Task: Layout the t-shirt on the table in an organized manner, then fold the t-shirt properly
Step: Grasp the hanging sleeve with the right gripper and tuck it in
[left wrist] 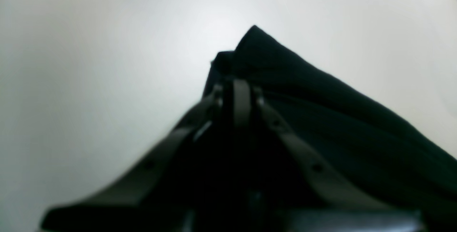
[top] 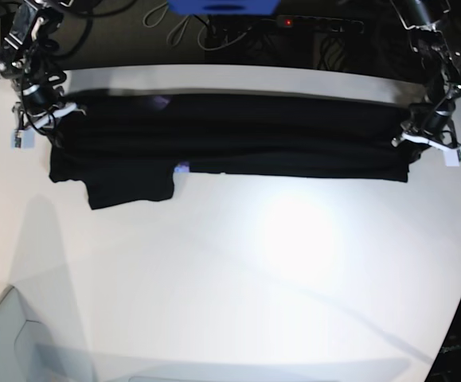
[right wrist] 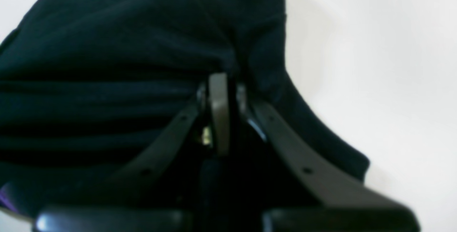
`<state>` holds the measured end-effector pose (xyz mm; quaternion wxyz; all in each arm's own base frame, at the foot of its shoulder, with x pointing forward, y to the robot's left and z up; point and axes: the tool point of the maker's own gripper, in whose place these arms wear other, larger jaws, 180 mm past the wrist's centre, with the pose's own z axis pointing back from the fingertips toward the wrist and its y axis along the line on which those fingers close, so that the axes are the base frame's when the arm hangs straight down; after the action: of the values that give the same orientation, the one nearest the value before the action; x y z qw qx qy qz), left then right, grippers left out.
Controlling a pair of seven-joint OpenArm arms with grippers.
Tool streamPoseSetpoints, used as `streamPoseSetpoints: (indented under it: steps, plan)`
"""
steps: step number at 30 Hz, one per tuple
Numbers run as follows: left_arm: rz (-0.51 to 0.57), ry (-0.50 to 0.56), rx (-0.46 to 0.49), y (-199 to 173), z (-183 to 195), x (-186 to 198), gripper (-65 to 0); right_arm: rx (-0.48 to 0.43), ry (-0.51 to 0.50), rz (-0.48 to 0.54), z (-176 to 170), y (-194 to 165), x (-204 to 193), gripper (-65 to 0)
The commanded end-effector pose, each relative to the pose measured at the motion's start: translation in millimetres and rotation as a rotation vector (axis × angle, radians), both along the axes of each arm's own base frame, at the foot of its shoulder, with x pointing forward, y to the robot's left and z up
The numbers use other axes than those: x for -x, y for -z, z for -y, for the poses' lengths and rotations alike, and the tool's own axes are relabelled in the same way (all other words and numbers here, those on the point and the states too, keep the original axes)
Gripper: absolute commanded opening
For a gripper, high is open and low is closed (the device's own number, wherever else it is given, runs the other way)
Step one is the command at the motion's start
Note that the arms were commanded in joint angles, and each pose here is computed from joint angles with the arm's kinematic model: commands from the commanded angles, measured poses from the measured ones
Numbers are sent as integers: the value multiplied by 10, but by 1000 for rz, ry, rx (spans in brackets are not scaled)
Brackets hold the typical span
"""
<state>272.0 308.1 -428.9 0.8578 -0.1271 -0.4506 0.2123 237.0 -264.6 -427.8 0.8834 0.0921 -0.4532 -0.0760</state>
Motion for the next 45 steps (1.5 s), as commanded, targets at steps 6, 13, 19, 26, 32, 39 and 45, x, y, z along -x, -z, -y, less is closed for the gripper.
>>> streamPoseSetpoints:
  steps: [6,13,19,26,32,39,45]
  plan:
    - [-23,-2,-25,4,-84,47,-634,27,-69,-86,-74,127,102,-592]
    - [-16,0,-24,-13,-66,38,-517,101,-34,-83,194,-103,117,-381]
    - [-10,-5,-17,-23,-68,33,-517,156,78,-6,494,-435,136,-339]
    - [-9,-5,-16,-24,-67,32,-517,185,66,45,507,-618,-18,-335]
    - [-9,-5,-16,-24,-67,32,-517,216,-61,79,155,-882,-422,-311]
    - [-9,-5,-15,-22,-61,33,-517,163,-183,41,-201,-803,-924,-270]
    - [-10,-7,-15,-21,-64,33,-517,79,-238,-36,-375,-465,-1113,-270]
